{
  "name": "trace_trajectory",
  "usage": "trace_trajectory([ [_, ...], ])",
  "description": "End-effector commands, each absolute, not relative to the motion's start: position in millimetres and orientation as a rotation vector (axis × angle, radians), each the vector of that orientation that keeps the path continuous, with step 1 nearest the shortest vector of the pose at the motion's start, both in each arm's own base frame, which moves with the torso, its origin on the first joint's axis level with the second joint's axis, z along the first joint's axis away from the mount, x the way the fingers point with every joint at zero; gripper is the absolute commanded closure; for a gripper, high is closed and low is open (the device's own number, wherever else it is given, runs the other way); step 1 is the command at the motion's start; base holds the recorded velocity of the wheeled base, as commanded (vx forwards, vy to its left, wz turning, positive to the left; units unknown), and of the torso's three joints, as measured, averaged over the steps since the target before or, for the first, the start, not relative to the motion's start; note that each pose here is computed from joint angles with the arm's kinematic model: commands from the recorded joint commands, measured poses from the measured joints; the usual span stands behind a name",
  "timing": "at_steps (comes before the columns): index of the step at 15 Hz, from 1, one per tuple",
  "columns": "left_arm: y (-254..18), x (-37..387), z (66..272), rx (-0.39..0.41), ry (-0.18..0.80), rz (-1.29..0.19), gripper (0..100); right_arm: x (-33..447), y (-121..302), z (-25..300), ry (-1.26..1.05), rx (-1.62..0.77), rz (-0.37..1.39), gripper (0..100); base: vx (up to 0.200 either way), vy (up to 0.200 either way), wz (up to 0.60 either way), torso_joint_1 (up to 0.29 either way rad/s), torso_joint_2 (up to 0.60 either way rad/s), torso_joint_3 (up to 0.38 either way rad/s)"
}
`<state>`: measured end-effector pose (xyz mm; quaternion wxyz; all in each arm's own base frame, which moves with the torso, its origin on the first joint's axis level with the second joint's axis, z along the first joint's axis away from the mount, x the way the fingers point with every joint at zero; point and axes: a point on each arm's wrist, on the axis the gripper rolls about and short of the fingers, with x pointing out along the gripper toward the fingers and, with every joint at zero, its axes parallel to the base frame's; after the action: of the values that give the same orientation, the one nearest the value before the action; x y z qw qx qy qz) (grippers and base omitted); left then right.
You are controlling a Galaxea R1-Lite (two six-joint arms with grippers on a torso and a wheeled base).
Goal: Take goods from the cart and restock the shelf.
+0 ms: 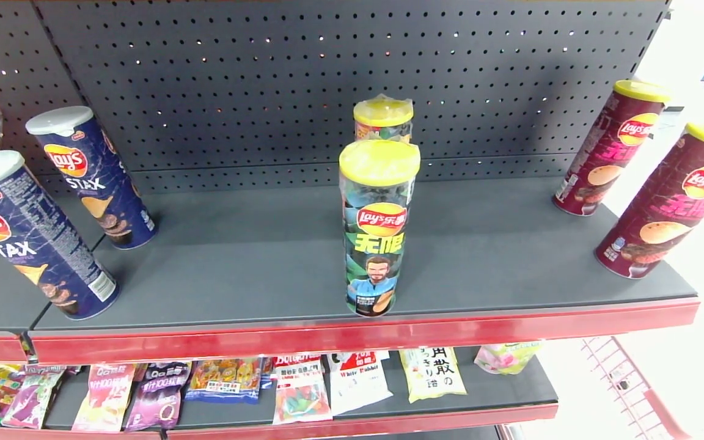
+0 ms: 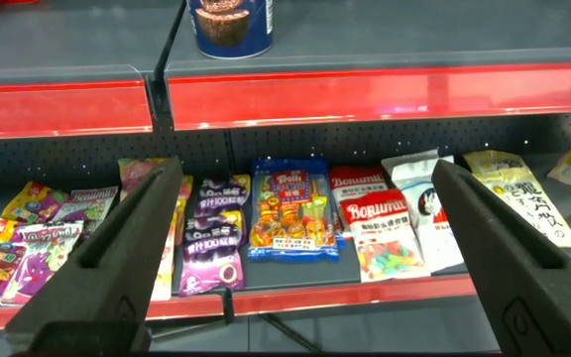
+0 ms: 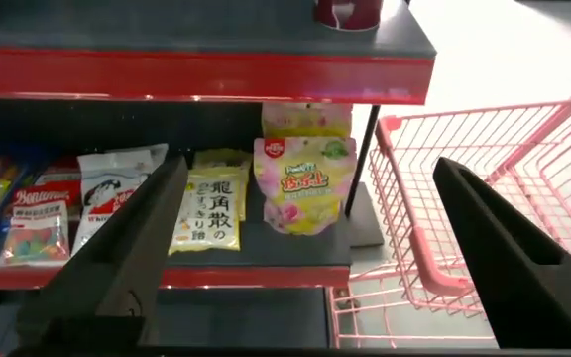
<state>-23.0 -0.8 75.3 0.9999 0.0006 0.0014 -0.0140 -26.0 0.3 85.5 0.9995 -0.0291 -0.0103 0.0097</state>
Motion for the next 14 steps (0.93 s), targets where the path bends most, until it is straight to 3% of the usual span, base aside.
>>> trace_trajectory([
  [1,-0.8,-22.9,75.3,0.001,0.005,-0.028,0,-22.9,0.2,78.4,-0.022,-0.049,0.013,0,0.000,0.000,0.00,0.000,0.00,0.000],
  [14,-0.8,-22.9,75.3,0.001,0.005,-0.028,0,-22.7,0.2,75.4,0.003,0.000,0.014,0,0.000,0.000,0.00,0.000,0.00,0.000],
])
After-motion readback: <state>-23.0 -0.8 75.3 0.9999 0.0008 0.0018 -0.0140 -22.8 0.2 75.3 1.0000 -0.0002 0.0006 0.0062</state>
